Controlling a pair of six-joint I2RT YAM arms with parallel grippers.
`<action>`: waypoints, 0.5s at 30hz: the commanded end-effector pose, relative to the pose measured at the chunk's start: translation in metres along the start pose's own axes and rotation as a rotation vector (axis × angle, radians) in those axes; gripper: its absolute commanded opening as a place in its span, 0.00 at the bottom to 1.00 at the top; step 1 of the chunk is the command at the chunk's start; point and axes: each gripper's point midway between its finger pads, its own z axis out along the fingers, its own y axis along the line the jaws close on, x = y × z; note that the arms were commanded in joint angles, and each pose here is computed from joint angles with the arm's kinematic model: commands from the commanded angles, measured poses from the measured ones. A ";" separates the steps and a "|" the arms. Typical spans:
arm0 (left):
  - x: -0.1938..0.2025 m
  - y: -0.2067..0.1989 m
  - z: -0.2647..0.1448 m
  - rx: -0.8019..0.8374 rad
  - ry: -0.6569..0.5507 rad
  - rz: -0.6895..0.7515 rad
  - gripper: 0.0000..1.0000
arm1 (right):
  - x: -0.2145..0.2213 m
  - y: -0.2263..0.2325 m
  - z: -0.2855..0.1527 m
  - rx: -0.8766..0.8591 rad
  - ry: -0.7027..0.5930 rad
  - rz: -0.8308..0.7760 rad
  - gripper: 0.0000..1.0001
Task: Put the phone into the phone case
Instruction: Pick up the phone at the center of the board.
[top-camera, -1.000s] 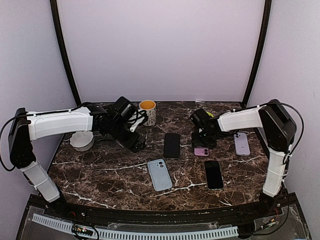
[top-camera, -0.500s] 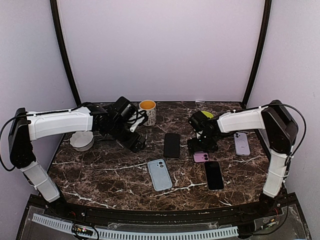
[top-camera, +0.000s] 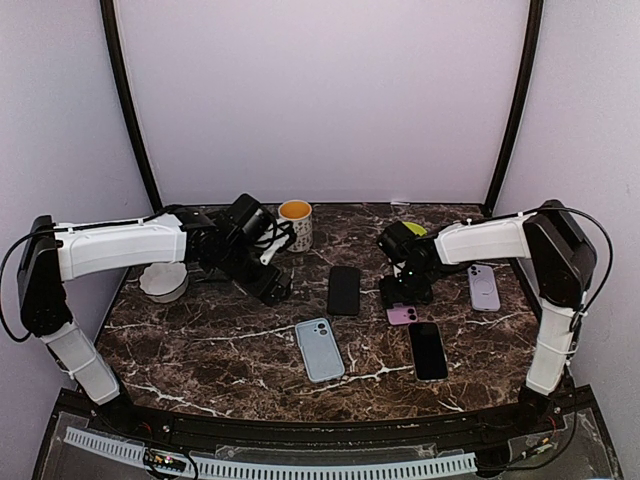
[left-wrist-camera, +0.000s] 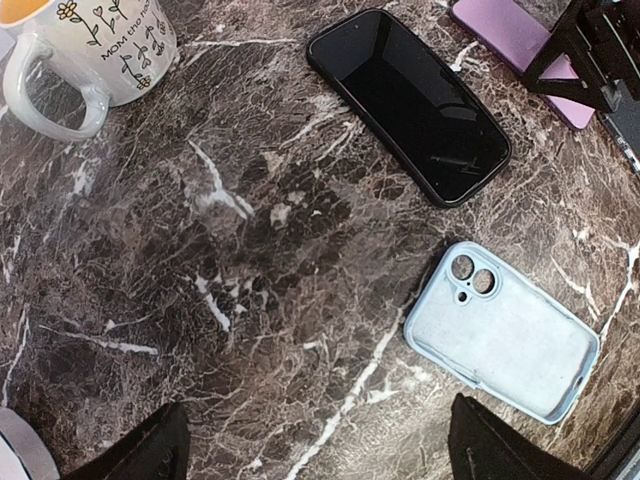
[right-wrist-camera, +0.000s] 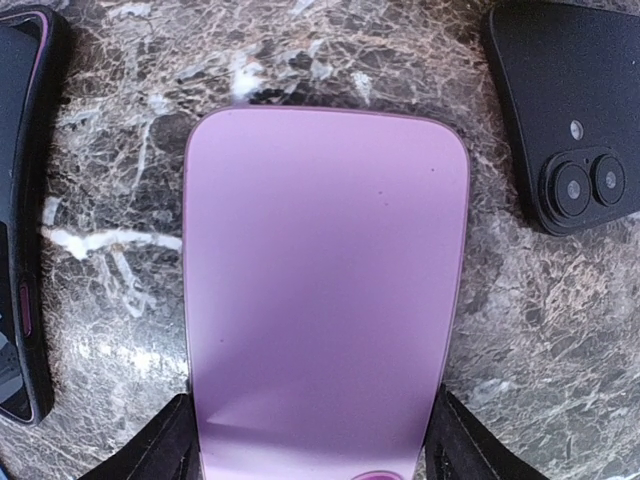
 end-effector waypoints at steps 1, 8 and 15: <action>0.006 -0.003 0.000 0.019 0.027 0.019 0.92 | 0.021 0.006 -0.009 -0.026 0.074 -0.024 0.57; 0.003 -0.031 0.007 0.167 -0.037 0.079 0.91 | 0.009 0.015 -0.036 -0.101 0.012 -0.043 0.55; -0.014 -0.059 -0.005 0.081 -0.281 0.251 0.86 | 0.008 0.034 -0.051 -0.207 0.026 -0.115 0.53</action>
